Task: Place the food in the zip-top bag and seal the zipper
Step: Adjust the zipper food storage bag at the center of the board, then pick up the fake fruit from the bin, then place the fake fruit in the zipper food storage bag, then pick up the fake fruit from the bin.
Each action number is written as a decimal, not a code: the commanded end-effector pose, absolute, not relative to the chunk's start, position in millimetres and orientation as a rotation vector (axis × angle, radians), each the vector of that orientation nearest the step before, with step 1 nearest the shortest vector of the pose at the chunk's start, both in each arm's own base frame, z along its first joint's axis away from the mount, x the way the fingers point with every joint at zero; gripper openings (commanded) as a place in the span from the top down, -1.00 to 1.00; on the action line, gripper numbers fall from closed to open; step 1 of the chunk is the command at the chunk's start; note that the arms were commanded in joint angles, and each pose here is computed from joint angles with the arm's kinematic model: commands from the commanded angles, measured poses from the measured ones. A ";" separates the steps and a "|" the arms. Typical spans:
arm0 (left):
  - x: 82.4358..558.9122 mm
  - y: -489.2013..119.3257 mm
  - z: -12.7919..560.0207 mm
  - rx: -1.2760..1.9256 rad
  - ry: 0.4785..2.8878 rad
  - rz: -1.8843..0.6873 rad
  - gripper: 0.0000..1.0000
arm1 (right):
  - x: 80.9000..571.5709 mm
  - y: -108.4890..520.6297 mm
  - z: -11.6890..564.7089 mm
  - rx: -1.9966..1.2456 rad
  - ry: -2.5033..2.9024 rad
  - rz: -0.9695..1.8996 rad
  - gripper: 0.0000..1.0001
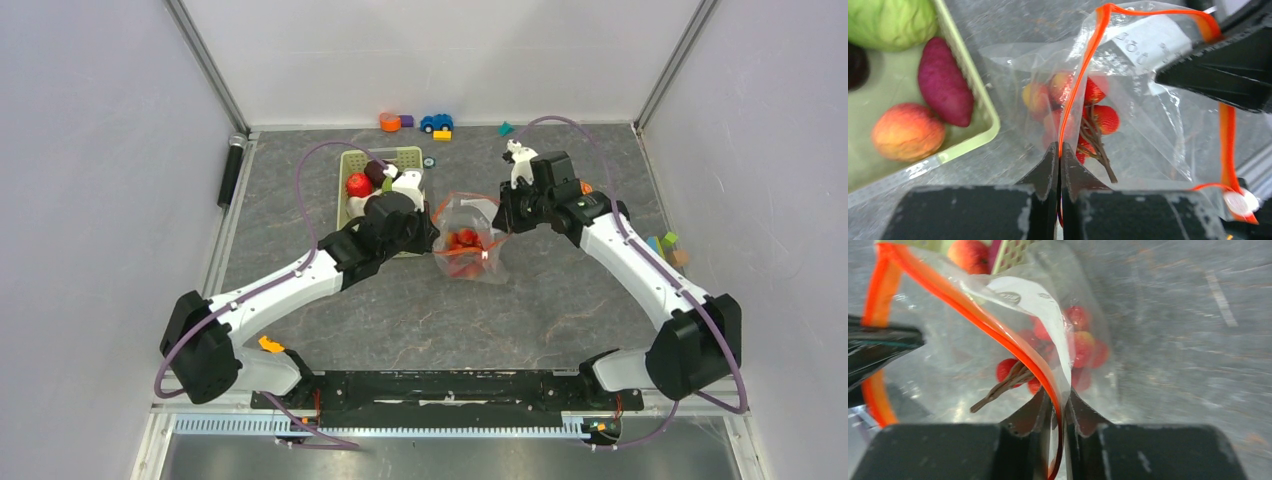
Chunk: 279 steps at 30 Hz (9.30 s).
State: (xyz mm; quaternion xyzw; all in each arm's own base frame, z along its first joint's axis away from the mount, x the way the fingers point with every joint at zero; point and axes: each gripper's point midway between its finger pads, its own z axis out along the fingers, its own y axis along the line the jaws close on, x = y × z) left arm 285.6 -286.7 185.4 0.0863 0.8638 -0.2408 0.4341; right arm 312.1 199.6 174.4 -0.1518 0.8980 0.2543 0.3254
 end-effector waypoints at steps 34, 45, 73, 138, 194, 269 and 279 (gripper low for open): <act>329.1 -380.8 294.1 0.509 1.886 -0.815 -0.43 | 311.9 100.8 235.9 -0.277 2.199 0.070 1.00; 326.1 -300.5 309.6 0.345 1.871 -0.538 -0.99 | 313.0 103.0 229.6 -0.305 2.192 0.083 1.00; 428.7 -145.6 123.3 -0.162 2.290 -0.275 -0.87 | 312.8 97.9 222.3 -0.312 2.189 0.062 1.00; 317.4 -297.6 341.3 0.472 1.690 -0.833 0.71 | 309.3 113.6 228.1 -0.359 2.137 0.176 1.00; 320.0 -267.5 309.1 0.436 1.797 -0.413 -0.99 | 304.3 119.0 237.2 -0.396 2.110 0.216 1.00; 362.9 -182.0 64.7 -0.008 2.733 -0.379 0.05 | 307.9 101.1 222.2 -0.326 2.161 0.102 1.00; 378.7 -171.7 112.2 -0.048 2.590 -0.321 0.54 | 307.0 100.8 225.6 -0.320 2.151 0.106 1.00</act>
